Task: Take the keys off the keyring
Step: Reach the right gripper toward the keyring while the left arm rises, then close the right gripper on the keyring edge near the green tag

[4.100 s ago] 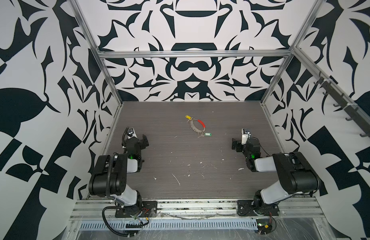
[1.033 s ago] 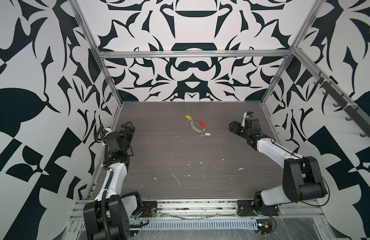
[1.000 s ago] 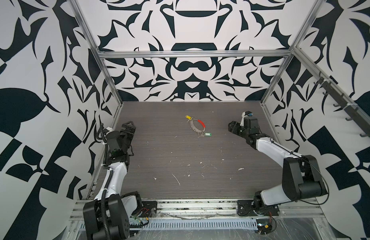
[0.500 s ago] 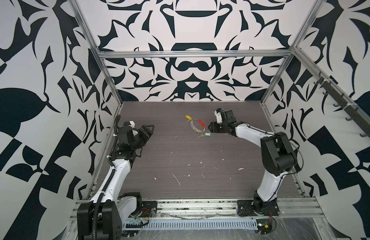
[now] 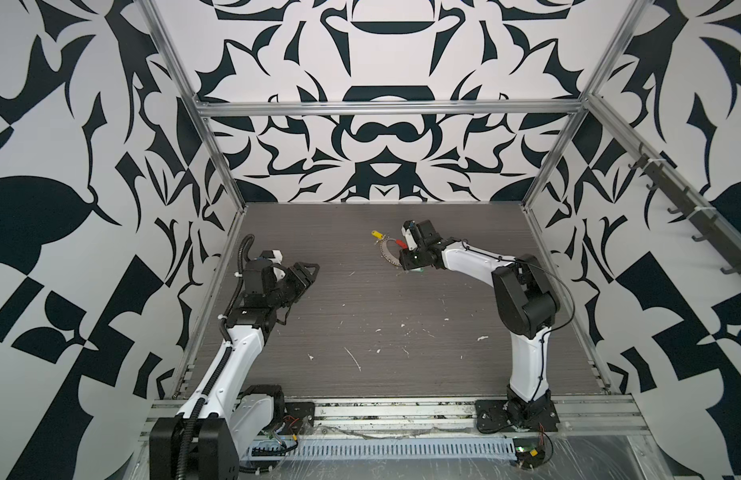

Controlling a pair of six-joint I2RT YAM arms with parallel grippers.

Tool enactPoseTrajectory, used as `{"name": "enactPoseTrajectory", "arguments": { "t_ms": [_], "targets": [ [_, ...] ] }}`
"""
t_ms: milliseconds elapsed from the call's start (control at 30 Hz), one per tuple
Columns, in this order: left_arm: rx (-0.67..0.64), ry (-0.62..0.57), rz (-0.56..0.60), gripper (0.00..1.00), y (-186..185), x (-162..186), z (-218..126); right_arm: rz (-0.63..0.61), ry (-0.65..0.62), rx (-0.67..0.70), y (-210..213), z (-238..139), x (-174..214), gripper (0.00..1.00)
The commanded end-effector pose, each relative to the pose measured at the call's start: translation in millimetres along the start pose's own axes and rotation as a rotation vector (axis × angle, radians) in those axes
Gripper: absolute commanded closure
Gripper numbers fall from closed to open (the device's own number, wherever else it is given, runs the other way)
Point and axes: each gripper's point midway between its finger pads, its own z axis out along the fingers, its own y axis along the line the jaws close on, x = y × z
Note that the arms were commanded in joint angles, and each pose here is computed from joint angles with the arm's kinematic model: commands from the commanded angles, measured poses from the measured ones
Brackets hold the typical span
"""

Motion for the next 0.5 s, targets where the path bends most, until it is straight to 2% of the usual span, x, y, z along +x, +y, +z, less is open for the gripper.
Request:
{"name": "enactPoseTrajectory", "arguments": {
  "t_ms": [0,467],
  "targets": [
    [-0.013,0.025,0.005,0.36,6.1,7.2,1.4,-0.035,-0.006,0.066,-7.0,-5.2,-10.4,0.54],
    [-0.006,0.052,0.000,0.35,8.8,9.4,10.4,-0.142,0.034,0.139,2.3,7.7,-7.7,0.61]
  ]
}}
